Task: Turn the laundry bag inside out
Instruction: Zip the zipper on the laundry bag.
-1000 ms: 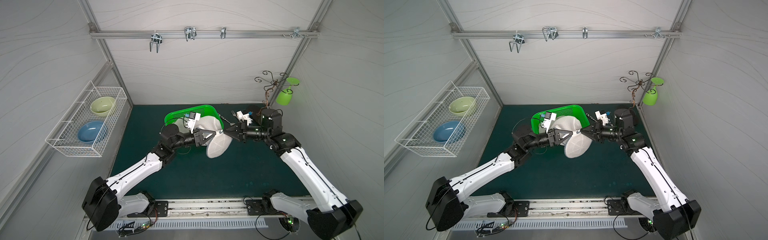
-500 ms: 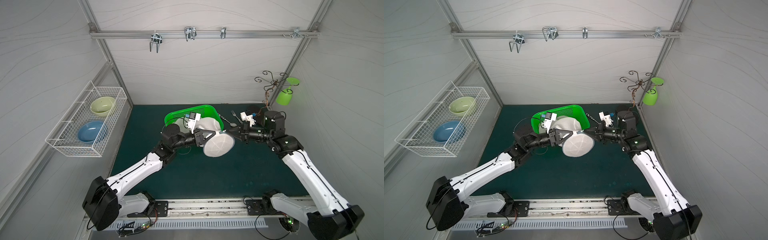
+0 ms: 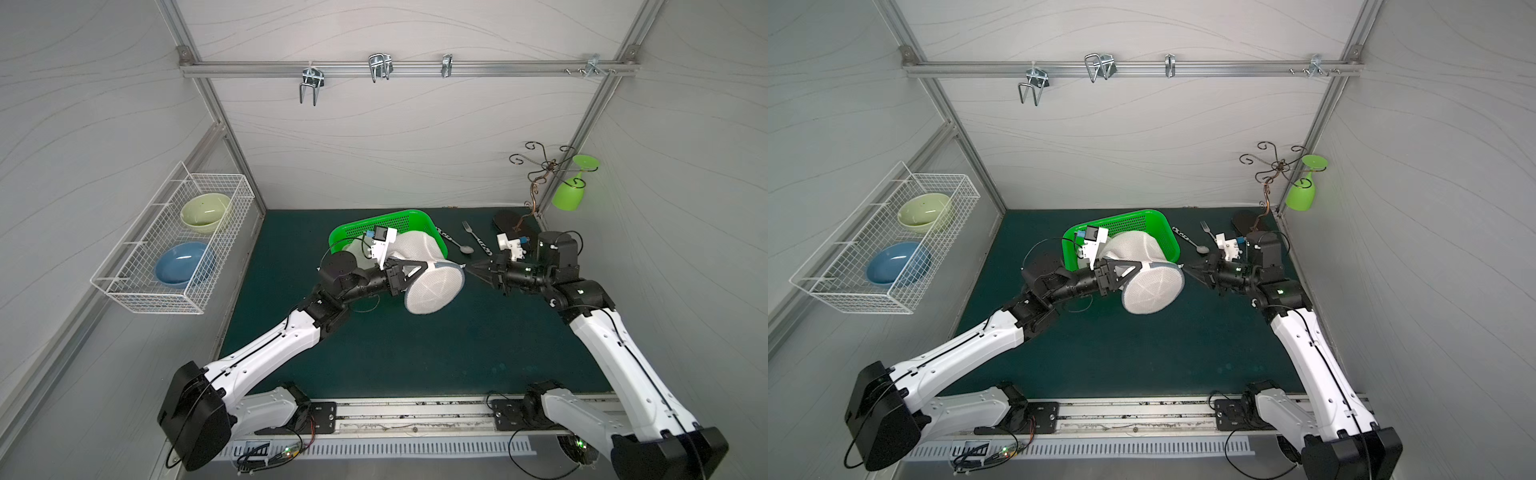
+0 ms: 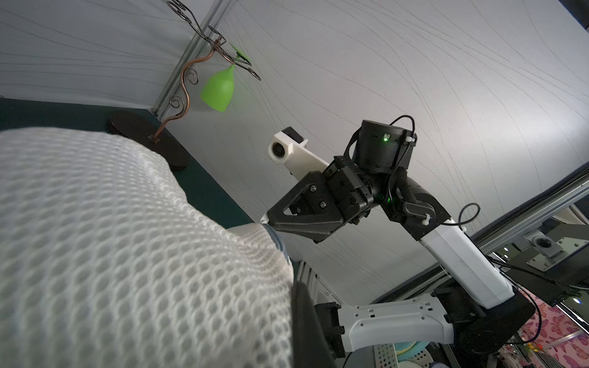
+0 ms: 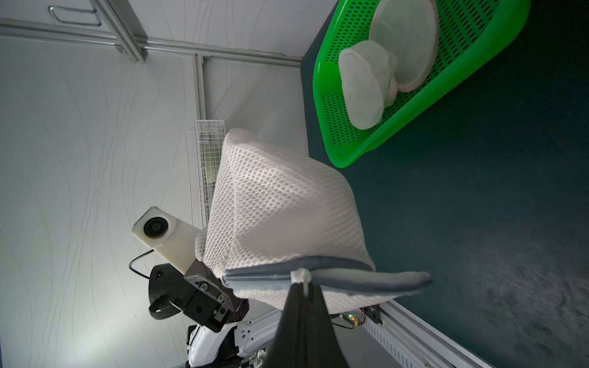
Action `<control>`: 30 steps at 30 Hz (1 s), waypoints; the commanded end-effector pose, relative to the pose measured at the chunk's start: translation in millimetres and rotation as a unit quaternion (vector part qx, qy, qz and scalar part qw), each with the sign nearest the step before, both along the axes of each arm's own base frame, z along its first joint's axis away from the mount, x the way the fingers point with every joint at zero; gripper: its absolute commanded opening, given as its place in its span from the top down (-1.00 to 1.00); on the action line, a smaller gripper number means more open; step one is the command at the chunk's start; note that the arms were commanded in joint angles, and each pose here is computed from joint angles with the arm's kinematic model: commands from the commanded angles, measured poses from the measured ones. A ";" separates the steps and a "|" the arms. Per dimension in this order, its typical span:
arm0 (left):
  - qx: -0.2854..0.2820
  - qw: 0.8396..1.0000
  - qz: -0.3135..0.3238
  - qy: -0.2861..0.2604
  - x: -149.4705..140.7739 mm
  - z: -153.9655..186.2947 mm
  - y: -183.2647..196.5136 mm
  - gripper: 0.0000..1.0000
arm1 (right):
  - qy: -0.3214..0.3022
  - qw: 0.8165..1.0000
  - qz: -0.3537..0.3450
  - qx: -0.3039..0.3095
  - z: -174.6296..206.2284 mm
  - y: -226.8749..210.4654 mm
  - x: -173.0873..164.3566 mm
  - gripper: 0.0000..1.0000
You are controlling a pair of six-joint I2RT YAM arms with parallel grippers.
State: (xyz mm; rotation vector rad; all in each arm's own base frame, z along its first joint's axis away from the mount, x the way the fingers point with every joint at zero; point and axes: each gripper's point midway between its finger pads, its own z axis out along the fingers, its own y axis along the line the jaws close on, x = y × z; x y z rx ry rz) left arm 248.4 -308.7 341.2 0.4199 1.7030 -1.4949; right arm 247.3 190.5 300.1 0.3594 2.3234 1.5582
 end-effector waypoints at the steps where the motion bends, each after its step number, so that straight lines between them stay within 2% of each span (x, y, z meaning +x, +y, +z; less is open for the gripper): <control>1: -0.037 0.998 0.025 -0.046 -1.2 27.9 10.6 1.00 | 0.039 0.998 -0.040 -0.018 -23.0 -8.6 2.3 1.00; 3: -0.029 0.998 0.031 -0.035 0.1 19.9 11.9 1.00 | 0.025 0.998 -0.044 -0.027 -19.3 -6.7 4.3 1.00; 4: -0.022 0.999 0.035 -0.029 0.7 14.8 13.3 0.95 | 0.010 0.998 -0.046 -0.033 -13.2 -6.7 6.0 1.00; 5: -0.015 0.999 0.040 -0.022 1.4 9.9 14.4 0.79 | -0.004 0.998 -0.050 -0.039 -7.2 -7.4 8.1 1.00; 7: 0.018 0.998 0.061 0.006 4.9 -11.2 20.1 0.10 | -0.036 0.996 -0.057 -0.052 5.6 -9.3 11.7 1.00; 8: 0.031 0.997 0.071 0.015 5.5 -18.6 24.0 -0.16 | -0.048 0.996 -0.059 -0.056 10.5 -10.1 13.3 1.00; 9: 0.054 0.995 0.079 0.027 3.7 -31.0 28.6 -0.35 | -0.062 0.995 -0.057 -0.059 16.3 -10.3 14.0 1.00; 11: 0.098 0.990 0.088 0.041 -2.8 -52.4 38.7 -0.52 | -0.083 0.992 -0.049 -0.076 21.7 -11.7 13.6 1.00; 16: 0.205 0.973 0.088 0.053 -26.9 -98.0 65.7 -0.61 | -0.125 0.984 -0.014 -0.122 22.1 -12.3 9.9 1.00; 18: 0.233 0.968 0.084 0.041 -31.8 -104.1 71.6 -0.61 | -0.142 0.980 0.004 -0.139 21.5 -10.5 8.0 1.00; 21: 0.241 0.968 0.067 0.011 -34.0 -93.7 68.0 -0.53 | -0.166 0.972 0.038 -0.163 18.8 -5.7 2.1 1.00; 25: 0.219 0.972 0.052 -0.062 -28.4 -58.3 52.1 -0.47 | -0.190 0.959 0.089 -0.188 9.5 2.5 -8.9 1.00; 30: 0.228 0.962 0.005 -0.152 -42.6 -30.5 34.3 -0.44 | -0.223 0.941 0.172 -0.186 3.7 24.7 -34.0 1.00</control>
